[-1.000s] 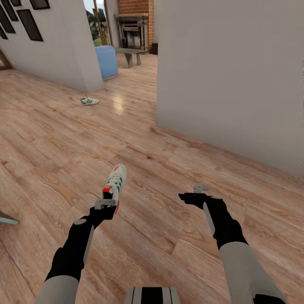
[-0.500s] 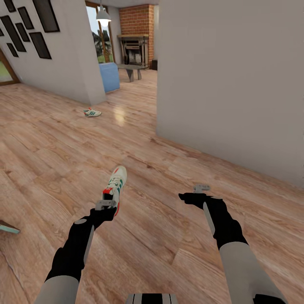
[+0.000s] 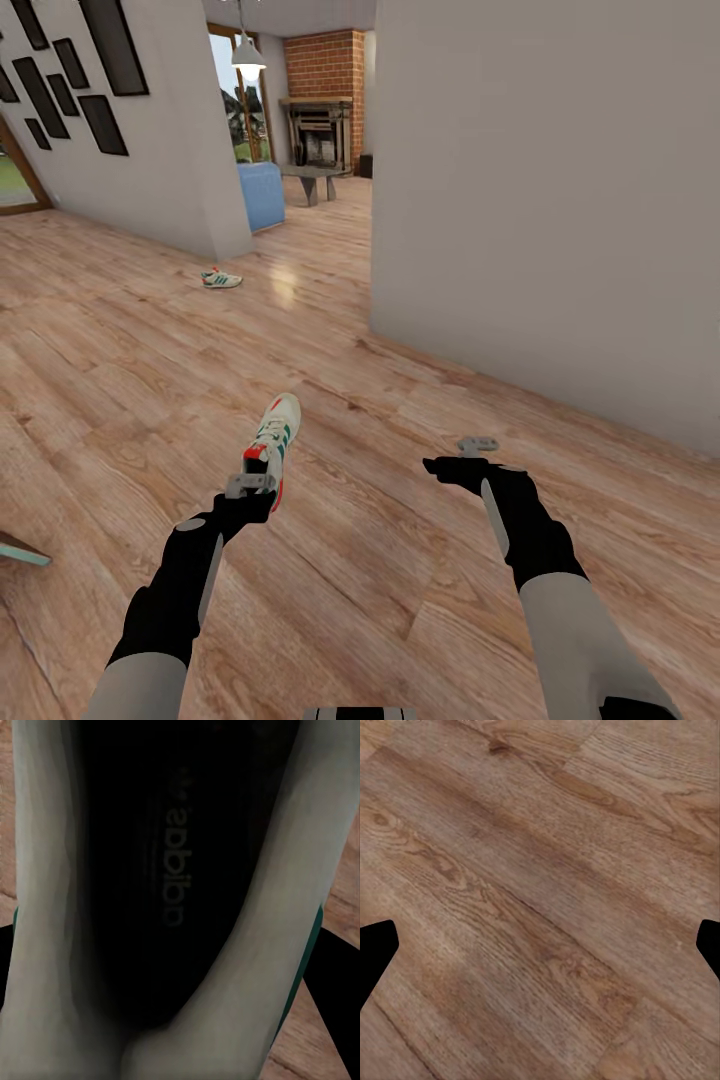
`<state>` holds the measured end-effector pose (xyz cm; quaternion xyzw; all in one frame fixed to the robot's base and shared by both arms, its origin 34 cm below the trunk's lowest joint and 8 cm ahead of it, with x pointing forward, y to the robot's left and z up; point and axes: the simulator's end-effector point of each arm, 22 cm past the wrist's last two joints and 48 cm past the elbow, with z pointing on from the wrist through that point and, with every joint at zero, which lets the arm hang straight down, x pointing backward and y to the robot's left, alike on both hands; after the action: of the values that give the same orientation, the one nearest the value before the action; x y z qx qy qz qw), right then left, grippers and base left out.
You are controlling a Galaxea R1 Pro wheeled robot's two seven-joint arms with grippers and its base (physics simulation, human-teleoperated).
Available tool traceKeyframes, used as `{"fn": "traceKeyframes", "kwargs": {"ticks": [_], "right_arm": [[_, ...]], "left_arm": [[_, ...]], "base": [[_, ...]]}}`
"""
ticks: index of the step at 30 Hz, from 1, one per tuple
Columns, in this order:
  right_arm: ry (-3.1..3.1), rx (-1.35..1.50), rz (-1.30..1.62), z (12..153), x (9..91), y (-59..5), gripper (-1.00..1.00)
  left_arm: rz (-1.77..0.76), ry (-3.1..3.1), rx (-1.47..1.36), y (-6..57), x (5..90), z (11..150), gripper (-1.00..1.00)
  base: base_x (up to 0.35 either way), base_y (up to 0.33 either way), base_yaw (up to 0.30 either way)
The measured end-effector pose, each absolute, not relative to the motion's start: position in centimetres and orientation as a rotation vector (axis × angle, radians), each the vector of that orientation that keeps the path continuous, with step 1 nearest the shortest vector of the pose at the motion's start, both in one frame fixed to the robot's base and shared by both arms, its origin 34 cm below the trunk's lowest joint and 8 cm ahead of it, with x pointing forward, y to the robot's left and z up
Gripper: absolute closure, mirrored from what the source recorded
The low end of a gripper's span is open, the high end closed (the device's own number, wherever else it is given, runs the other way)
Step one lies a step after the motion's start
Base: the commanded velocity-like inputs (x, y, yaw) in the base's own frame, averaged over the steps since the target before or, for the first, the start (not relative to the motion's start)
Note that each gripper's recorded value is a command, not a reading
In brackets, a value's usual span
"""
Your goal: Pick up the two gym shoes and the two sandals from the corridor floor and place them onto the hallstand (shoe rack) in the corridor, making sure they are on the rack and not on the floor. Arrange them so the two gym shoes are next to each other and the two sandals are next to each other.
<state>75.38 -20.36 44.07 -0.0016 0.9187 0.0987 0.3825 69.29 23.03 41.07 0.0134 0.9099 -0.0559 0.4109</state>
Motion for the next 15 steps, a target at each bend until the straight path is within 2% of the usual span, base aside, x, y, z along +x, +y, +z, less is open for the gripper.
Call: {"fn": "traceKeyframes", "kwargs": {"ticks": [15], "right_arm": [[2.319, -0.007, 0.25, 45.0, 75.5, -20.4, -1.0]], "left_arm": [[-0.183, 2.253, 0.002, 22.6, 69.6, 42.2, 1.0]], "base": [[0.0, 0.0, 0.0]]}}
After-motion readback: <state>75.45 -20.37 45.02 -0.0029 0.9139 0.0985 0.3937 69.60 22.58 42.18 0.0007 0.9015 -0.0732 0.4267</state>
